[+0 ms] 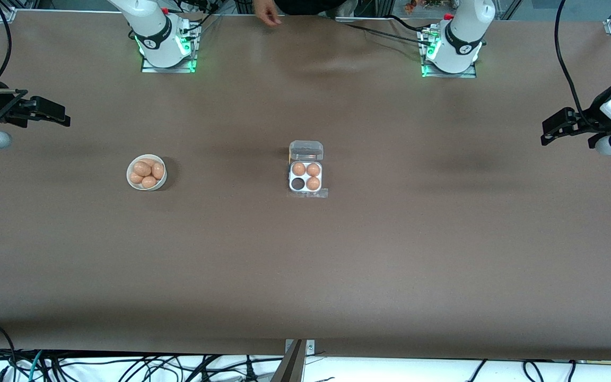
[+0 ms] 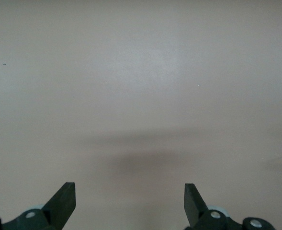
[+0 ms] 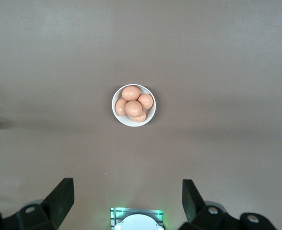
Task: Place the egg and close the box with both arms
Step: 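Move the right gripper toward the white bowl of eggs, then lower the open right gripper over a brown egg in the bowl, then close the right gripper on the egg and lift it from the bowl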
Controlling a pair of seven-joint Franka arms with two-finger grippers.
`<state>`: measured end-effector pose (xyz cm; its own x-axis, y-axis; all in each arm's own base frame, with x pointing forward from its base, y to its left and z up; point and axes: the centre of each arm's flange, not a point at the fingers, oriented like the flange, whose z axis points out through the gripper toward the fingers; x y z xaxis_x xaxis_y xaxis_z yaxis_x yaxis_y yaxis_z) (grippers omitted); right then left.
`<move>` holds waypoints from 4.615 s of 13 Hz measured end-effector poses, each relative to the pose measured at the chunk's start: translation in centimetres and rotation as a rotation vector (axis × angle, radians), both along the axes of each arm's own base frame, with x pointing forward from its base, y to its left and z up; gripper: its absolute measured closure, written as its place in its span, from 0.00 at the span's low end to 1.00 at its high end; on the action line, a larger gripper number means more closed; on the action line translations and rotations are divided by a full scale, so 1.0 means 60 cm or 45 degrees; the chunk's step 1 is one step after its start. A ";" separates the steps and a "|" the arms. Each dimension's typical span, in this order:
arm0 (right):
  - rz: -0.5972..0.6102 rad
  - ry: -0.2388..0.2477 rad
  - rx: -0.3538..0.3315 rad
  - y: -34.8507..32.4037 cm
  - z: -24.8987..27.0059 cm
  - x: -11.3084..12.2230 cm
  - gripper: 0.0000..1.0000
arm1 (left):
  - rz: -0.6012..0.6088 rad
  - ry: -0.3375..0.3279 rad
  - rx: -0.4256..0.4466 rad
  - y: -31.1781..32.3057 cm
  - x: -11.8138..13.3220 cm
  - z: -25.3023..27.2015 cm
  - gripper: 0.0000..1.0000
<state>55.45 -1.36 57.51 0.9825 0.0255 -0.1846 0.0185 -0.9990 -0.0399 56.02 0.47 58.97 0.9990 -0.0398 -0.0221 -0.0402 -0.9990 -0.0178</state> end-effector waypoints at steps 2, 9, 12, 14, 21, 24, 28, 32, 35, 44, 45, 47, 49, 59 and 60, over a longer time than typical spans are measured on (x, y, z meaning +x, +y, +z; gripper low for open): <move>0.000 0.000 0.000 0.000 0.000 0.000 0.00 | -0.007 0.000 0.000 -0.005 0.000 0.000 0.00; -0.003 -0.031 0.000 -0.001 -0.027 -0.003 0.00 | -0.017 0.000 0.000 -0.013 0.000 0.000 0.00; -0.012 -0.059 0.000 0.005 -0.103 -0.027 0.00 | -0.017 0.000 0.000 -0.013 0.000 0.000 0.00; -0.009 -0.079 -0.003 0.018 -0.172 -0.043 0.00 | -0.018 -0.001 0.000 -0.014 0.000 0.000 0.00; -0.026 -0.140 -0.019 0.040 -0.399 -0.081 0.00 | -0.033 -0.001 0.000 -0.025 0.000 0.001 0.00; -0.027 -0.151 -0.022 0.041 -0.464 -0.077 0.00 | -0.033 -0.001 0.000 -0.025 0.000 0.001 0.00; -0.049 -0.147 -0.027 0.043 -0.515 -0.071 0.00 | -0.033 -0.001 0.000 -0.025 0.000 0.000 0.00; -0.066 -0.160 -0.031 0.044 -0.552 -0.074 0.00 | -0.032 -0.001 0.000 -0.024 0.000 0.001 0.00; -0.077 -0.154 -0.033 0.045 -0.564 -0.084 0.00 | -0.032 -0.027 0.000 -0.024 0.002 0.016 0.00; -0.075 -0.157 -0.032 0.049 -0.566 -0.086 0.52 | -0.032 -0.031 0.000 -0.024 0.005 0.018 0.00; -0.074 -0.157 -0.032 0.049 -0.566 -0.086 0.52 | -0.032 -0.029 0.000 -0.024 0.006 0.017 0.00; -0.074 -0.158 -0.032 0.049 -0.565 -0.086 0.52 | -0.032 -0.025 0.000 -0.024 0.007 0.014 0.00; -0.069 -0.170 -0.030 0.053 -0.555 -0.083 0.52 | -0.032 -0.022 0.001 -0.024 0.008 0.011 0.00; -0.097 -0.085 -0.018 0.024 -0.050 -0.018 0.52 | -0.030 -0.019 0.001 -0.024 0.009 0.010 0.00; -0.097 -0.080 -0.018 0.022 -0.013 -0.020 0.52 | -0.030 -0.019 0.001 -0.023 0.009 0.010 0.00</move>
<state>54.26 -0.05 56.76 0.9912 -0.0519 -0.1220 -0.0556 -0.9981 -0.0269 56.56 -0.92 59.55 0.9980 -0.0629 -0.0070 -0.0630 -0.9978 -0.0192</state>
